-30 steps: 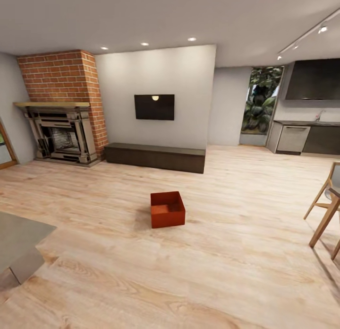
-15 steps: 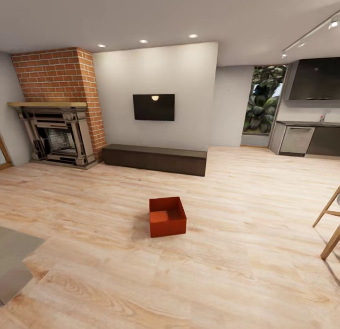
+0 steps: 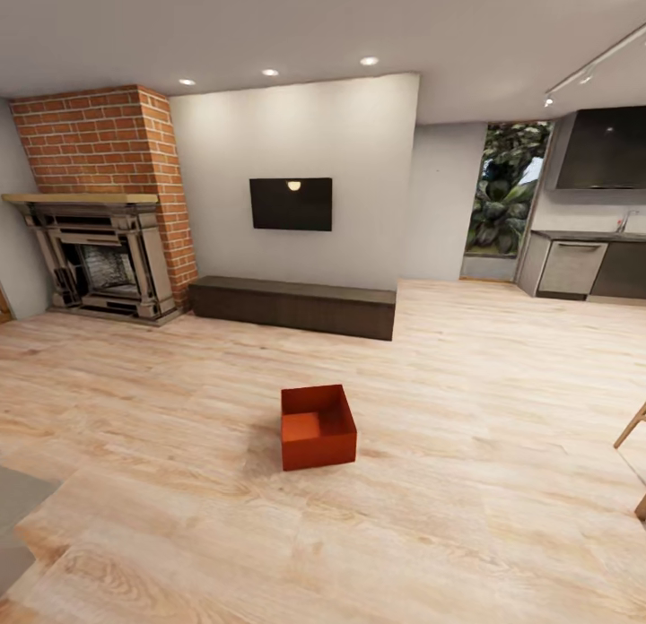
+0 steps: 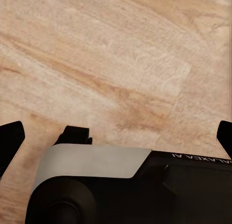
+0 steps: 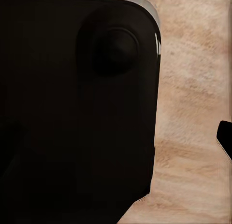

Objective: Move the two storage containers from the living room to the garage. In the garage, place one container on the floor and stack the other container on top of it (either order is fine).

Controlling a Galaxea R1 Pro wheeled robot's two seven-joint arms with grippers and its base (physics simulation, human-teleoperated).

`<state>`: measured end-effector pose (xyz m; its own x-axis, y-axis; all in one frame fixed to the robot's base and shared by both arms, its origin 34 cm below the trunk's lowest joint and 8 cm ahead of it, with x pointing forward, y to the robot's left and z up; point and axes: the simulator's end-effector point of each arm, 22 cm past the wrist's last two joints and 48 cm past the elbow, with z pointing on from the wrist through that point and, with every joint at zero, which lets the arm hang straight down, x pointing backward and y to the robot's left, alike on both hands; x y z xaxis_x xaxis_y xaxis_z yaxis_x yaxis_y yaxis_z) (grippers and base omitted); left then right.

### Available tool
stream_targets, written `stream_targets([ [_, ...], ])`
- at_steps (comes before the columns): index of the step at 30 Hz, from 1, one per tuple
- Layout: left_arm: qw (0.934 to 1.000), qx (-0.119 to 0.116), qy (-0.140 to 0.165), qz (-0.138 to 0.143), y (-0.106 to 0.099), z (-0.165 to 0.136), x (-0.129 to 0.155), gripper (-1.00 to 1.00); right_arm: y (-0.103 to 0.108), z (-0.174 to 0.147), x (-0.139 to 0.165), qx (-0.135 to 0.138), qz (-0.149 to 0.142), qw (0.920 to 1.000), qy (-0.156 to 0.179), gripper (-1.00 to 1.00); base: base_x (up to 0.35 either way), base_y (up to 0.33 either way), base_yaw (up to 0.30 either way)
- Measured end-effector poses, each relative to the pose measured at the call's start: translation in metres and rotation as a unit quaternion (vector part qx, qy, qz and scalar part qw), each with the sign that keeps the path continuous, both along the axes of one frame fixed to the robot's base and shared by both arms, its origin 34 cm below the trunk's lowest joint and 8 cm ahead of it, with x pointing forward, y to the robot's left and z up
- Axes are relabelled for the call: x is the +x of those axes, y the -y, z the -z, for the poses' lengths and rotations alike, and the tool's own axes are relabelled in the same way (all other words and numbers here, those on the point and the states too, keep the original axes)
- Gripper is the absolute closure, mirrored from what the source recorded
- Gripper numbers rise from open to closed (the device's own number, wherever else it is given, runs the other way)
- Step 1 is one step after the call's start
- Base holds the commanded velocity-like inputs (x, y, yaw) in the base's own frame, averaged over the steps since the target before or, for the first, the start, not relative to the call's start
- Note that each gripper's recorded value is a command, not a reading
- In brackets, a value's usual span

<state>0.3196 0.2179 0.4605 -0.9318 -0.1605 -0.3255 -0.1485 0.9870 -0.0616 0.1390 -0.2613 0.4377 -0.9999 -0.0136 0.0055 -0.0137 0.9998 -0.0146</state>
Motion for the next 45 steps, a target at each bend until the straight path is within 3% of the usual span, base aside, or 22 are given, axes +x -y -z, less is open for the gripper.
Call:
stream_targets([
  [30,1.0000,0.001,0.001,0.000,0.000,0.000,0.001,-1.00,-0.008,0.000,0.014,0.005,0.008,0.9998,0.015,-1.00,0.343,-0.039,0.003],
  [45,1.0000,0.001,-0.001,0.000,0.000,0.001,-0.001,-1.00,-0.009,0.000,0.013,0.005,0.007,0.9999,0.013,-1.00,0.306,-0.155,0.208],
])
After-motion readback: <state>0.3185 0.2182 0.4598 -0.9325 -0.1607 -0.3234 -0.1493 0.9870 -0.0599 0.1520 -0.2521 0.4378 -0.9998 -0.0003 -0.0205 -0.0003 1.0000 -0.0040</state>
